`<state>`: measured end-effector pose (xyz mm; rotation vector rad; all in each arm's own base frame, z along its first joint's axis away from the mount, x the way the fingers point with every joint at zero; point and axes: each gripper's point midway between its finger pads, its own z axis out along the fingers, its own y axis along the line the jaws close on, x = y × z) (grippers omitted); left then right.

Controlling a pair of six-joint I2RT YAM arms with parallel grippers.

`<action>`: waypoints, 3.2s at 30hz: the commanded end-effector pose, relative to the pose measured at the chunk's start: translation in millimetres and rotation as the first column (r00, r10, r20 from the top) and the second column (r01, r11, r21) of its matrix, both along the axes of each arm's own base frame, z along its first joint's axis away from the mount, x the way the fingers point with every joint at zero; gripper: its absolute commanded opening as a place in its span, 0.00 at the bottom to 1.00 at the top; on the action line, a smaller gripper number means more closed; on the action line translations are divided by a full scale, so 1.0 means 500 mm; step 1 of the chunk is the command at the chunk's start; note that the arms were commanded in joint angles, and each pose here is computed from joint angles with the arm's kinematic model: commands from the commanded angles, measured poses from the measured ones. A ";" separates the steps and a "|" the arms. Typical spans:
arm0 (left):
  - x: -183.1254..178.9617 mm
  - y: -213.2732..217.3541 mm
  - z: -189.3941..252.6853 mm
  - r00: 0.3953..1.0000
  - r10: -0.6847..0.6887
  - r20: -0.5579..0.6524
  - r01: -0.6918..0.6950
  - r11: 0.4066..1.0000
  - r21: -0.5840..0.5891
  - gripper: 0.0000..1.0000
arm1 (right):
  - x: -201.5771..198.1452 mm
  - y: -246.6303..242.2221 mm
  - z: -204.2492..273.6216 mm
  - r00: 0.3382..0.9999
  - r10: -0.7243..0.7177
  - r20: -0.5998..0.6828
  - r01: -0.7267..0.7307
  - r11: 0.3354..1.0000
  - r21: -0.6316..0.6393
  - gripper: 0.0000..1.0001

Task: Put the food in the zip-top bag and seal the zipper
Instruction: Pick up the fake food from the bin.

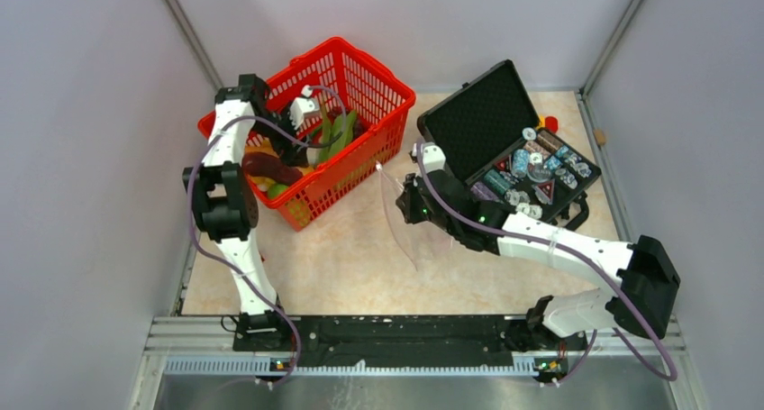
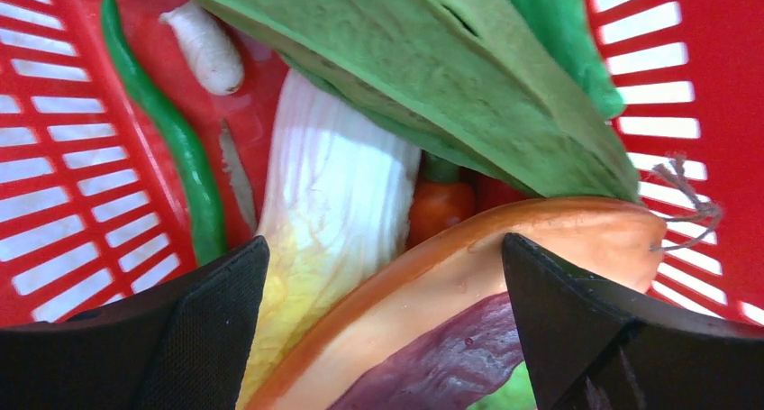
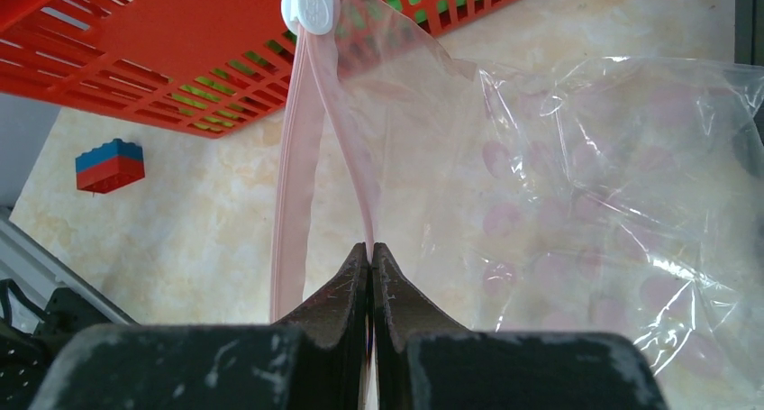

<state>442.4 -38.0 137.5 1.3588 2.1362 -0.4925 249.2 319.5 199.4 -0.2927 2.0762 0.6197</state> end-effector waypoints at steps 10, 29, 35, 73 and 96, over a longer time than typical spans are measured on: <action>0.045 -0.077 0.259 0.827 0.562 -0.003 -0.473 0.693 -0.544 0.99 | 0.011 0.026 0.048 0.998 0.037 0.046 -0.040 0.998 0.047 0.00; -0.108 0.041 0.116 -0.149 0.746 -0.649 -0.898 -0.377 -0.228 0.99 | 0.022 0.004 0.074 0.995 -0.028 0.092 0.020 0.996 0.083 0.00; -0.114 0.067 0.059 -0.362 0.715 -0.598 -0.871 -0.488 -0.057 0.99 | 0.028 0.003 0.077 0.994 -0.041 0.102 0.032 0.996 0.087 0.00; -0.117 0.046 0.024 -0.111 0.970 -0.216 -0.991 -0.124 -0.048 0.05 | 0.027 -0.008 0.087 0.992 -0.057 0.114 0.047 0.994 0.095 0.00; -0.267 -0.137 0.477 0.663 0.737 -0.129 -0.561 0.376 -0.737 0.00 | 0.023 -0.021 0.091 0.990 -0.095 0.103 0.079 0.986 0.149 0.00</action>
